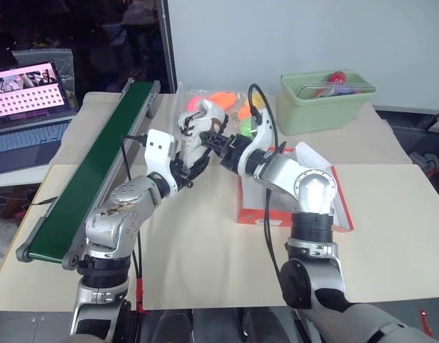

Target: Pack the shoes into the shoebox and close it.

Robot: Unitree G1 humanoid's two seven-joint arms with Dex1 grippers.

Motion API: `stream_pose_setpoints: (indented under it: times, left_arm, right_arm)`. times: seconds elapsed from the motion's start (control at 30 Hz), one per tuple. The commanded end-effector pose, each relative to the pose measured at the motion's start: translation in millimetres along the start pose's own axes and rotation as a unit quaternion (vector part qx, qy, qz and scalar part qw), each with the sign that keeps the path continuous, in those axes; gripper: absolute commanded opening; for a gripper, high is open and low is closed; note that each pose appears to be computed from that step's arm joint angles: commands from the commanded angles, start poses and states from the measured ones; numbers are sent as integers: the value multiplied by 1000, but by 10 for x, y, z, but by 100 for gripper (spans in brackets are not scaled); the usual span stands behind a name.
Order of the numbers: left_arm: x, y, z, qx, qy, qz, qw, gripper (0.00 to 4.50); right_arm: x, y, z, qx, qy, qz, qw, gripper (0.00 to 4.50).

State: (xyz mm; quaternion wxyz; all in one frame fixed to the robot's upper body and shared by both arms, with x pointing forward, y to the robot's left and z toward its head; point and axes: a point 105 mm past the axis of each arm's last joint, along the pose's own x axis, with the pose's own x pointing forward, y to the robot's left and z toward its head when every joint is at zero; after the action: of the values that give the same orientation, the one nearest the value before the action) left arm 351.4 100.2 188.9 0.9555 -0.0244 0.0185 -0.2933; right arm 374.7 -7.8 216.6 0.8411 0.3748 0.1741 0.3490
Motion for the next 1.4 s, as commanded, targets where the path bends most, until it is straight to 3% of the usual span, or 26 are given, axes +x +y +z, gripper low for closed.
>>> stream_pose_setpoints:
  times: [0.03,0.2,0.4,0.57,0.77,0.93,1.07,1.23,1.4]
  left_arm:
    - [1,-290,261,16,-47,-63,997,253]
    - [-3,-320,240,15,-41,-72,996,253]
    - [-31,-422,137,47,-21,-97,994,253]
    - [-41,-475,114,77,-15,-108,991,427]
    - [-118,-426,66,99,-22,-109,989,441]
    - [-139,-447,-36,103,-10,-116,988,441]
    - [-170,-567,-107,126,1,-156,980,441]
    - [-301,-625,-119,179,-4,-219,959,441]
    - [-324,-613,-105,197,-9,-239,951,441]
  right_arm:
    - [46,262,-35,10,-6,61,998,149]
    - [42,318,-46,9,-4,75,997,54]
    - [30,334,-9,11,-14,75,997,50]
    - [11,257,123,2,-46,48,998,49]
    - [-312,-160,930,-115,-174,-85,974,49]
    - [-604,-298,1355,-208,-186,-142,950,49]
    - [-838,-461,1400,-324,-38,-199,924,49]
    - [-1010,-673,1182,-223,101,-223,943,49]
    - [-1120,-918,903,-179,199,-259,928,49]
